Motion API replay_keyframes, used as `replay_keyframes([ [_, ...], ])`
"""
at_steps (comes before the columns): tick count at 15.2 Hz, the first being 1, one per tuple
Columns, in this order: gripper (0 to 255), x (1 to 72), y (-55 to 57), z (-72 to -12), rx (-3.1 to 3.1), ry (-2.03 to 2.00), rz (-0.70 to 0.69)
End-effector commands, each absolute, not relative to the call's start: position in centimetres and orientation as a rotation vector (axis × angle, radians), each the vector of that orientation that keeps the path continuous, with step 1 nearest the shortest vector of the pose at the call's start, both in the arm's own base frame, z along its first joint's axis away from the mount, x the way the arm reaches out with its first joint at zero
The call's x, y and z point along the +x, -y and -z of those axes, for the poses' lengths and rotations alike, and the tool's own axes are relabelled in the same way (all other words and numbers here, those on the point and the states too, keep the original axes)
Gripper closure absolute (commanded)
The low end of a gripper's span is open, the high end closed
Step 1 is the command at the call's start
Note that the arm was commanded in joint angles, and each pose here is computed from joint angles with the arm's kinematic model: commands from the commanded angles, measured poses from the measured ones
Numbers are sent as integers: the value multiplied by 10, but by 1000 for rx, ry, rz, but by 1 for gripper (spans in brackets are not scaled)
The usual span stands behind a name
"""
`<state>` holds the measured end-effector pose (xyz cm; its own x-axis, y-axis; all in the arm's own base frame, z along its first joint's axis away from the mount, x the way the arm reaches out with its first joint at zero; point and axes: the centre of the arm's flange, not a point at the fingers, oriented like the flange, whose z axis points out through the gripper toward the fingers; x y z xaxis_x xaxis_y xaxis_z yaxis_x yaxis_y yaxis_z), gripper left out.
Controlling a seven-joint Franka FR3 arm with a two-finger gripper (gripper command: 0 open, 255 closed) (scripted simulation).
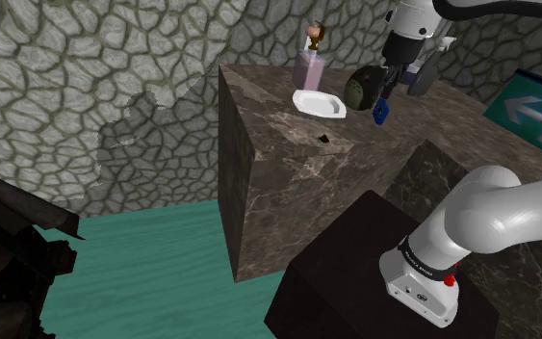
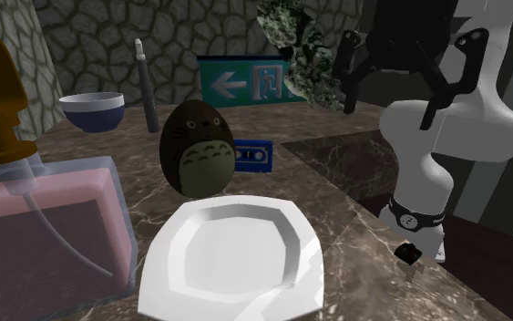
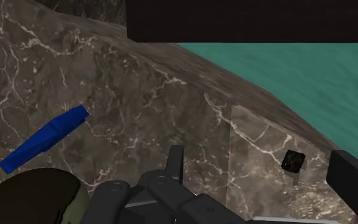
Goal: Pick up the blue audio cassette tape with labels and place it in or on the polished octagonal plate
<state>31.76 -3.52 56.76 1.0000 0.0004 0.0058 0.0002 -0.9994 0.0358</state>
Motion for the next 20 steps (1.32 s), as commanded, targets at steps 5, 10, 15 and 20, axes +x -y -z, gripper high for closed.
replay_keyframes([
  [5,0,333,77,-549,3074,338,-81],
  [10,0,340,133,-528,2982,752,-169],
  [15,0,333,189,-507,2834,1148,-252],
  [20,0,325,220,-485,2732,1350,-295],
])
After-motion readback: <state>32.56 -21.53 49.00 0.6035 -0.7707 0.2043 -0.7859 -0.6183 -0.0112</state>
